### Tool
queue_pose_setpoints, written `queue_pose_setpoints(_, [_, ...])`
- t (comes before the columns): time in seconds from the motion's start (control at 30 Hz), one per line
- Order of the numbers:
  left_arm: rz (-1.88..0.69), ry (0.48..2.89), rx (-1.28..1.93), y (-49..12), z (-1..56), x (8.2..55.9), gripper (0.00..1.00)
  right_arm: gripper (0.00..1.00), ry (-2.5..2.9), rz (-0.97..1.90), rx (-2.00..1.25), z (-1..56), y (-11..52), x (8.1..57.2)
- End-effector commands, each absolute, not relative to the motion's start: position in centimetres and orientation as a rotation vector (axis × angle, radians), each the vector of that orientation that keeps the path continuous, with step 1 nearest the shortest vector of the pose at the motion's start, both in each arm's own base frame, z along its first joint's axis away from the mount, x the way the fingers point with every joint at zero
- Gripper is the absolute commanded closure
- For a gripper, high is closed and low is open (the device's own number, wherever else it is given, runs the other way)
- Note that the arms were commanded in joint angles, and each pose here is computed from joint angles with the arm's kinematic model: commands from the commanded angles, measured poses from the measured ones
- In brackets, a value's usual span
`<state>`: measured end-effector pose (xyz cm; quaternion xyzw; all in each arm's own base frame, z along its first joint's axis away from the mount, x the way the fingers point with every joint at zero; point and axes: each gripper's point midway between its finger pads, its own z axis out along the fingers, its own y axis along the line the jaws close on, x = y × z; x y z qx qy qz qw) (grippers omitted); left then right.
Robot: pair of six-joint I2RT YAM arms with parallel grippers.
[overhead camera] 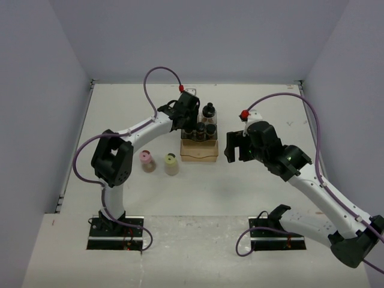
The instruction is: Organize the condiment bottles
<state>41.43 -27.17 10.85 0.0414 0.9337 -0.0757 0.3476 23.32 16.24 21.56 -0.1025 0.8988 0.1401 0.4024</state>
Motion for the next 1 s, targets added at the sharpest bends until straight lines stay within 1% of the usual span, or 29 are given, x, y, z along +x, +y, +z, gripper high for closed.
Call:
queue_pose_setpoints(0.0, [-0.206,2.367,0.119,-27.4,13.0,42.2,0.49,0.12,2.249,0.396,-0.293,21.9,17.1,23.5])
queue_pose_setpoints(0.07, [-0.21,2.36,0.119,-27.4,13.4,42.3,0.46,0.12,2.253,0.395,-0.299,21.8,17.2,23.5])
queue_pose_setpoints(0.13, [-0.214,2.358,0.118,-27.4,13.6,42.2,0.39,0.12,2.256,0.396,-0.303,21.7,17.2,23.5])
queue_pose_setpoints(0.17, [-0.216,2.355,0.113,-27.4,13.7,42.3,0.35,0.12,2.258,0.397,-0.305,21.7,17.3,23.5])
queue_pose_setpoints(0.37, [-0.225,2.323,0.089,-27.2,15.5,42.4,0.31,0.12,2.265,0.399,-0.316,21.5,17.4,23.5])
queue_pose_setpoints(0.67, [-0.236,2.172,0.0,-25.5,22.5,42.3,0.27,0.12,2.248,0.436,-0.332,21.9,18.1,23.5])
queue_pose_setpoints(0.77, [-0.236,2.127,-0.015,-24.2,25.4,41.2,0.27,0.12,2.229,0.46,-0.349,22.4,18.3,23.4])
queue_pose_setpoints(0.83, [-0.179,2.137,-0.047,-22.5,25.1,40.1,0.22,0.12,2.211,0.49,-0.373,22.8,18.8,23.3])
queue_pose_setpoints(0.87, [-0.188,2.095,-0.083,-21.3,27.0,39.2,0.16,0.11,2.213,0.52,-0.387,22.7,19.3,23.1])
queue_pose_setpoints(0.9, [-0.173,2.084,-0.112,-20.3,27.2,38.6,0.0,0.02,2.213,0.537,-0.406,22.6,19.9,23.0])
queue_pose_setpoints(0.97, [-0.147,2.067,-0.171,-17.4,27.7,37.2,0.0,0.01,2.189,0.579,-0.464,22.5,22.0,22.7])
